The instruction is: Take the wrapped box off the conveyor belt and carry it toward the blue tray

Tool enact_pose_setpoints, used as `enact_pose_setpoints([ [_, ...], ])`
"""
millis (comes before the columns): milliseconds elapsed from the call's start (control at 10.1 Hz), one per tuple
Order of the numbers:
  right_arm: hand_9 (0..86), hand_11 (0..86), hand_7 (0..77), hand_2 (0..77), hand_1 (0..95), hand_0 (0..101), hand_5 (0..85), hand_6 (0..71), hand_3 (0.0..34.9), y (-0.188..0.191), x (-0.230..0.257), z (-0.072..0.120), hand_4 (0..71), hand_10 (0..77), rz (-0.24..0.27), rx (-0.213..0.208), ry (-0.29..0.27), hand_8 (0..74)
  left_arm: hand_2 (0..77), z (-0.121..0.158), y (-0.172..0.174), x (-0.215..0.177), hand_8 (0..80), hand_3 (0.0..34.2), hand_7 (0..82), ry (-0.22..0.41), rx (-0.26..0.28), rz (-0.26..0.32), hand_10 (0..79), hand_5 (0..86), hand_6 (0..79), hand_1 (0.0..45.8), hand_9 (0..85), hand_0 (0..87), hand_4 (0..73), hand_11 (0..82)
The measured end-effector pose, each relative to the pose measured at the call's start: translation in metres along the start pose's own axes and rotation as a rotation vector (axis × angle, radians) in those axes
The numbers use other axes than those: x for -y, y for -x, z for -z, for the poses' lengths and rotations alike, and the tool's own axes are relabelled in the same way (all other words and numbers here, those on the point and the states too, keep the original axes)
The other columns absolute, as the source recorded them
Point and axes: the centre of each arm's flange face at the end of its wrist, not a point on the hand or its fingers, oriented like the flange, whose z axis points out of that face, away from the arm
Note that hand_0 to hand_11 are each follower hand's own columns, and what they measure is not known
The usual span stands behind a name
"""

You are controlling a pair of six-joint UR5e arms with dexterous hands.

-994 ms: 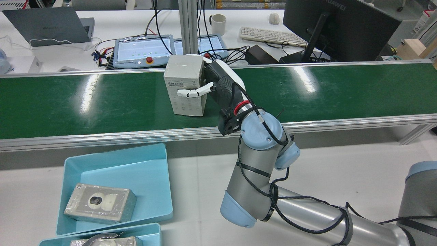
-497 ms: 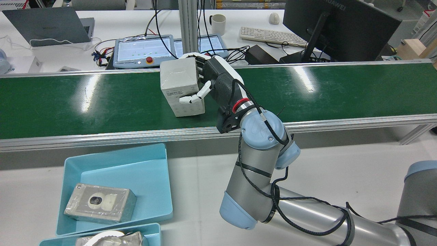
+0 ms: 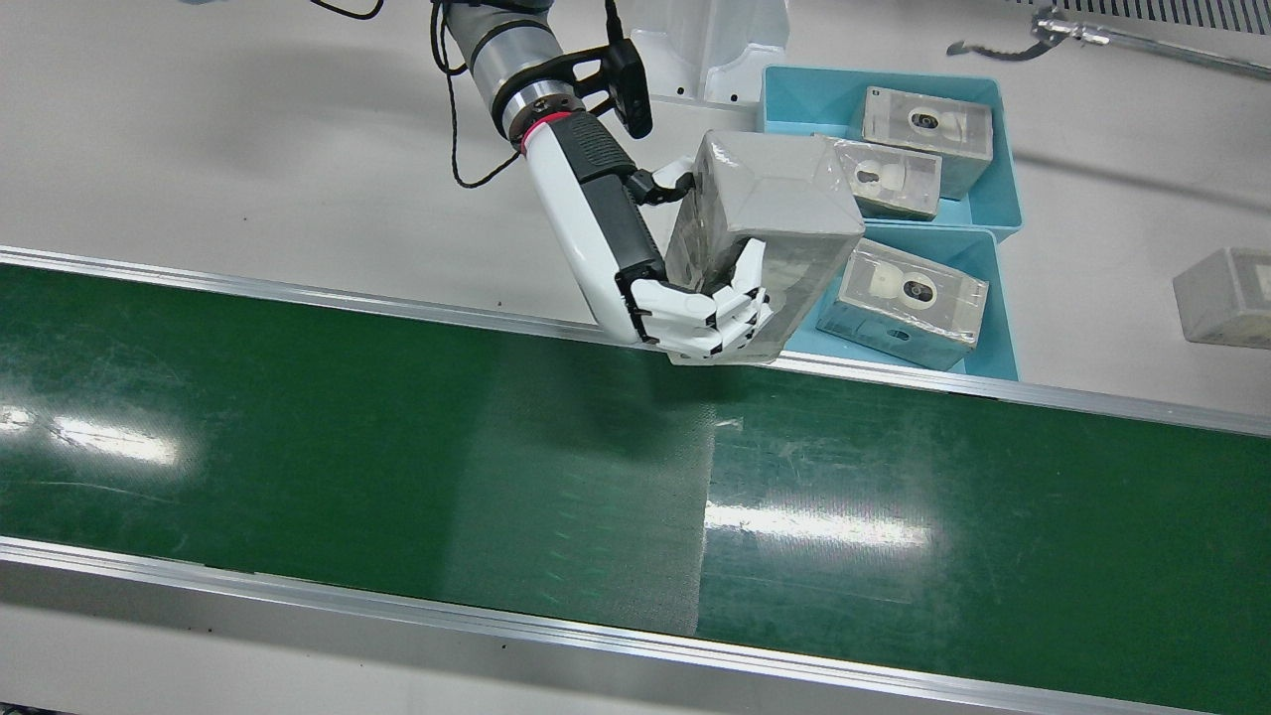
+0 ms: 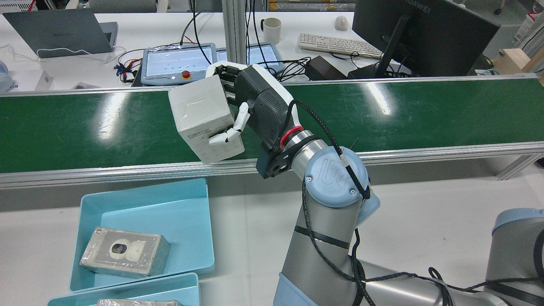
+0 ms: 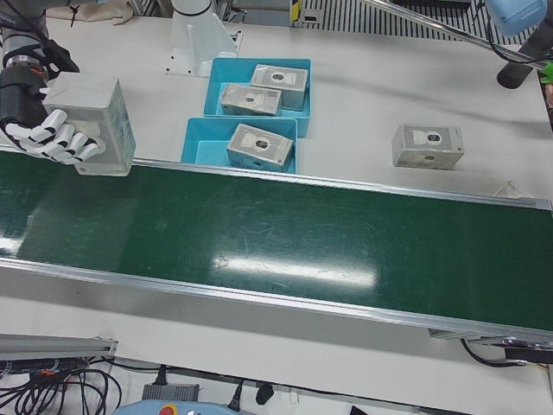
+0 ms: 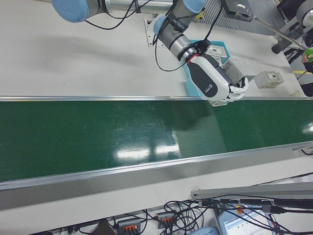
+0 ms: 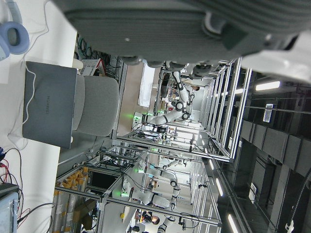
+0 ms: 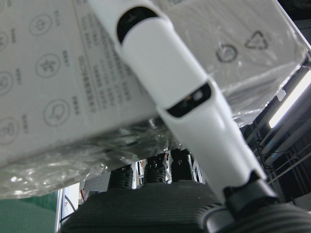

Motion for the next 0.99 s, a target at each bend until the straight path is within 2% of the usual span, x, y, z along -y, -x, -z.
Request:
enact_pose_setpoints([
  [99, 50.7, 39.3, 58.9, 30.5, 15.8, 56, 49.6, 34.4, 1.5, -0.022, -0.009, 0.006, 45.3, 42.5, 0.003, -0.009, 0.002, 44.2, 1.1, 0.000, 0.000, 0.000, 0.5, 0.0, 0.5, 0.000, 0.000, 0.000, 0.0, 1.1, 0.0, 0.0, 0.0, 0.0, 0.0, 0.5],
  [199, 51.3, 39.8, 60.5, 33.8, 1.1, 55, 49.6, 34.9, 1.5, -0.042, -0.016, 0.011, 45.3, 43.6, 0.007, -0.015, -0.001, 44.7, 1.1, 0.000, 0.000, 0.000, 0.5, 0.0, 0.5, 0.000, 0.000, 0.000, 0.5, 1.1, 0.0, 0.0, 0.0, 0.0, 0.0, 0.0],
  [398, 51.8, 39.8, 61.1, 33.8, 0.5, 58, 49.6, 34.9, 1.6, -0.072, -0.013, 0.014, 45.3, 43.6, 0.009, -0.029, -0.001, 44.7, 1.1, 0.000, 0.000, 0.000, 0.5, 0.0, 0.5, 0.000, 0.000, 0.000, 0.5, 1.1, 0.0, 0.0, 0.0, 0.0, 0.0, 0.0],
  [596, 51.8, 39.8, 61.1, 33.8, 0.5, 58, 49.6, 34.9, 1.6, -0.101, -0.001, 0.005, 45.3, 43.6, -0.008, -0.055, 0.024, 44.7, 1.1, 0.000, 0.000, 0.000, 0.5, 0.0, 0.5, 0.000, 0.000, 0.000, 0.0, 1.1, 0.0, 0.0, 0.0, 0.0, 0.0, 0.0],
  [696, 51.8, 39.8, 61.1, 33.8, 0.5, 55, 55.6, 34.9, 1.8, -0.113, 0.001, 0.001, 43.1, 43.6, -0.018, -0.067, 0.035, 44.7, 1.1, 0.000, 0.000, 0.000, 0.5, 0.0, 0.5, 0.000, 0.000, 0.000, 0.0, 1.1, 0.0, 0.0, 0.0, 0.0, 0.0, 0.0],
  [795, 51.8, 39.8, 61.1, 33.8, 0.5, 55, 55.6, 34.9, 1.8, -0.121, 0.000, -0.001, 43.1, 43.6, -0.025, -0.075, 0.042, 44.7, 1.1, 0.000, 0.000, 0.000, 0.5, 0.0, 0.5, 0.000, 0.000, 0.000, 0.0, 1.1, 0.0, 0.0, 0.0, 0.0, 0.0, 0.5],
  [895, 51.8, 39.8, 61.1, 33.8, 0.5, 53, 53.5, 34.9, 3.7, -0.127, -0.001, -0.002, 34.9, 43.6, -0.031, -0.081, 0.047, 44.7, 1.1, 0.000, 0.000, 0.000, 0.5, 0.0, 0.5, 0.000, 0.000, 0.000, 0.0, 1.1, 0.0, 0.0, 0.0, 0.0, 0.0, 0.5],
  [994, 52.4, 39.3, 69.8, 34.4, 0.5, 58, 45.8, 32.2, 5.8, -0.130, -0.004, -0.003, 25.6, 48.5, -0.035, -0.085, 0.051, 45.3, 1.1, 0.000, 0.000, 0.000, 0.5, 0.0, 0.5, 0.000, 0.000, 0.000, 0.0, 1.1, 0.0, 0.0, 0.0, 0.0, 0.0, 0.0],
])
